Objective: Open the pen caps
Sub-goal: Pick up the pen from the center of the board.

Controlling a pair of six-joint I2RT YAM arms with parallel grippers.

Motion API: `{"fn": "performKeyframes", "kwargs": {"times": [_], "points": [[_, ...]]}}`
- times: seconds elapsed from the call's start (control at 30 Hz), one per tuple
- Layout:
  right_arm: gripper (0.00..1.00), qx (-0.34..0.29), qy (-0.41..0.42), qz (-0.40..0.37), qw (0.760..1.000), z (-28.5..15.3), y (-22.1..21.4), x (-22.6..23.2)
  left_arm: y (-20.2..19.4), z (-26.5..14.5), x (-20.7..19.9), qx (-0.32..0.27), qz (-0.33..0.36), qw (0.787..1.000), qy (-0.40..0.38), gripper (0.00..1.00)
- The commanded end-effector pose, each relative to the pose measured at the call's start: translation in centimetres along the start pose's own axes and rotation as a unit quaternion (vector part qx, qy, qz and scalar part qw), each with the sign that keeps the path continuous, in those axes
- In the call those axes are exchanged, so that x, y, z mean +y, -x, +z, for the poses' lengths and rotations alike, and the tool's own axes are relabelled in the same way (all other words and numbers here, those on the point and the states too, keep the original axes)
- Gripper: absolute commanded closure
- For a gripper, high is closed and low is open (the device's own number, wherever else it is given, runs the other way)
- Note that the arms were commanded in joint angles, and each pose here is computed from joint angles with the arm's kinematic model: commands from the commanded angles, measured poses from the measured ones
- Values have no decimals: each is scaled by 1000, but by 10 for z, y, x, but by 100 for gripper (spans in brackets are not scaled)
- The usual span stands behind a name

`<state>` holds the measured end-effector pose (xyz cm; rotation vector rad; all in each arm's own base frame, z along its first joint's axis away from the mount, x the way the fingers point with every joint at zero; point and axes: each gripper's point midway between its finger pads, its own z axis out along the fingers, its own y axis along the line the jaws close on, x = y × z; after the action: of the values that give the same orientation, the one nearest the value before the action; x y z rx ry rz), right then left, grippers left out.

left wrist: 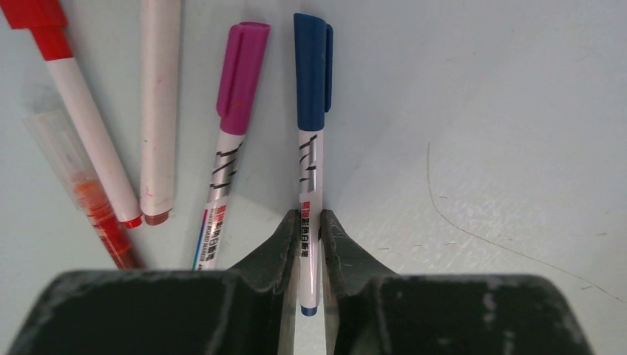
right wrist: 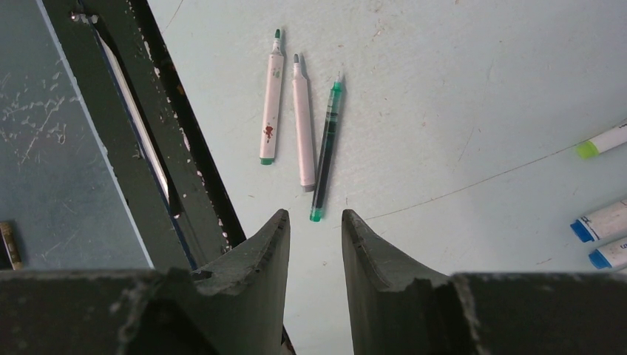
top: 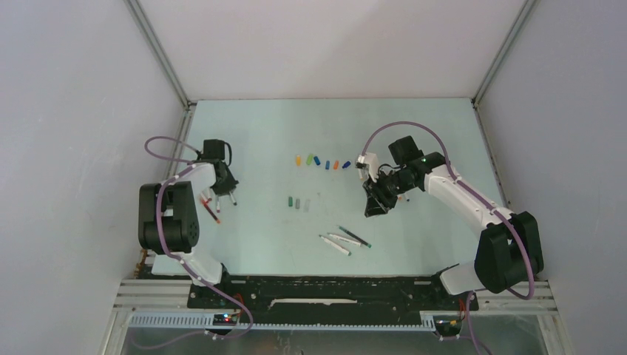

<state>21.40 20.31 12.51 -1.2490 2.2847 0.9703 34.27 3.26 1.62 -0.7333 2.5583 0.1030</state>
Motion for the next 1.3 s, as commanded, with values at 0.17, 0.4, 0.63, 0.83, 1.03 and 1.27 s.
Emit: {"fn": "performKeyframes", "kwargs": {"times": [0.17, 0.4, 0.63, 0.83, 1.03, 1.27], "points": [[65, -26, -3, -29, 999, -11, 17, 5, -12, -7, -30, 29, 29, 997, -64, 85], [65, -26, -2, -29, 999, -11, 17, 5, -28, -18, -43, 46, 30, 993, -106, 80], [65, -28, -4, -27, 999, -12, 17, 4, -27, -17, -41, 49, 34, 994, -97, 76], [65, -31, -4, -27, 999, -14, 18, 4, -27, -16, -38, 48, 38, 994, -86, 78], [65, -36, -3, -28, 999, -16, 19, 5, -26, -17, -41, 46, 42, 993, -99, 93], [65, -45, 8, -34, 998, -18, 22, 11, -25, -41, -56, -1, 54, 990, -134, 99]]}}
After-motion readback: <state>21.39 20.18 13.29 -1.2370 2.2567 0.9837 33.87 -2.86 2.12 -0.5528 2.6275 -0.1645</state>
